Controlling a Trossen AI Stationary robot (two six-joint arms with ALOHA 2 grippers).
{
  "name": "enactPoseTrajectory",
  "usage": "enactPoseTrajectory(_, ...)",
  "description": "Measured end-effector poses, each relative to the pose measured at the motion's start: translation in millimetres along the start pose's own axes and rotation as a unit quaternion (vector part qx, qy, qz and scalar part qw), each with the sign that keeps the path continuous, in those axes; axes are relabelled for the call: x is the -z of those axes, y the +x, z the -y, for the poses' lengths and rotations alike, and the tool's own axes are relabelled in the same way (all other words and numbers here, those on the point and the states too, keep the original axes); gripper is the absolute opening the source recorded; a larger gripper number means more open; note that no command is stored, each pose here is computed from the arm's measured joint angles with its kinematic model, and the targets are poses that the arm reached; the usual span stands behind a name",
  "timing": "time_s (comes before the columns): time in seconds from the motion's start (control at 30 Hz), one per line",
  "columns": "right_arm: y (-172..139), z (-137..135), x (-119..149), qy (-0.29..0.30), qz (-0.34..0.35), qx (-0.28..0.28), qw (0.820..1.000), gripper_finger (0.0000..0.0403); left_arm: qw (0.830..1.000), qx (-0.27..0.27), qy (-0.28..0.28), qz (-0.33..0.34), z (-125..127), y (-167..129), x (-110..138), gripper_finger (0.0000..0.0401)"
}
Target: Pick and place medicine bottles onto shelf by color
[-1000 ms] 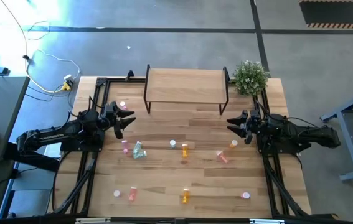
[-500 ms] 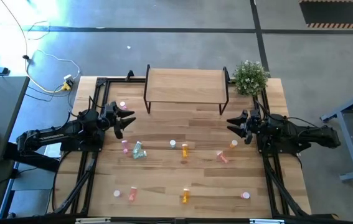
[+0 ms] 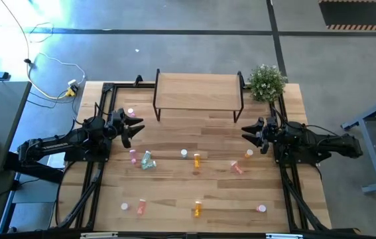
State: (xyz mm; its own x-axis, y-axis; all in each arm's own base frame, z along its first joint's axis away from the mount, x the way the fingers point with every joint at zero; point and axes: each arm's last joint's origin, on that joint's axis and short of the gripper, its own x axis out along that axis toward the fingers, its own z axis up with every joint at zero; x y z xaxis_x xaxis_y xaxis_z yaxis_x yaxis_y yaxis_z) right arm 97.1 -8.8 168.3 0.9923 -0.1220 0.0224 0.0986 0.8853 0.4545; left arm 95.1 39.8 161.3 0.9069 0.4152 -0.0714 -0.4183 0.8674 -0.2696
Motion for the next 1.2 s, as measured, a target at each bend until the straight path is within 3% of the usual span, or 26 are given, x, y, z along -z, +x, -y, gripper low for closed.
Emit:
enactPoseTrajectory(0.3,0.0,0.0,0.0,0.002,0.0,0.0,1.0,0.0201,1.0,0.0,0.0,0.0,-0.1,0.0,0.0,0.0165)
enactPoseTrajectory(0.73,-0.3,-0.8,-6.5,0.108,0.046,0.013,0.993,0.0201,1.0,0.0,0.0,0.0,0.0,0.0,0.1,0.0165)
enactPoseTrajectory(0.87,-1.9,-3.9,-16.9,0.162,0.103,0.012,0.981,0.0201,1.0,0.0,0.0,0.0,0.0,0.0,0.0,0.0165)
enactPoseTrajectory(1.03,-9.7,-15.4,-43.6,0.169,0.146,0.012,0.975,0.0201,1.0,-0.003,0.0,0.001,-0.2,0.0,-0.1,0.0165)
enactPoseTrajectory(1.2,-25.9,-30.4,-77.0,0.171,0.142,0.038,0.974,0.0201,1.0,-0.005,0.0,0.002,-0.3,0.0,-0.1,0.0165)
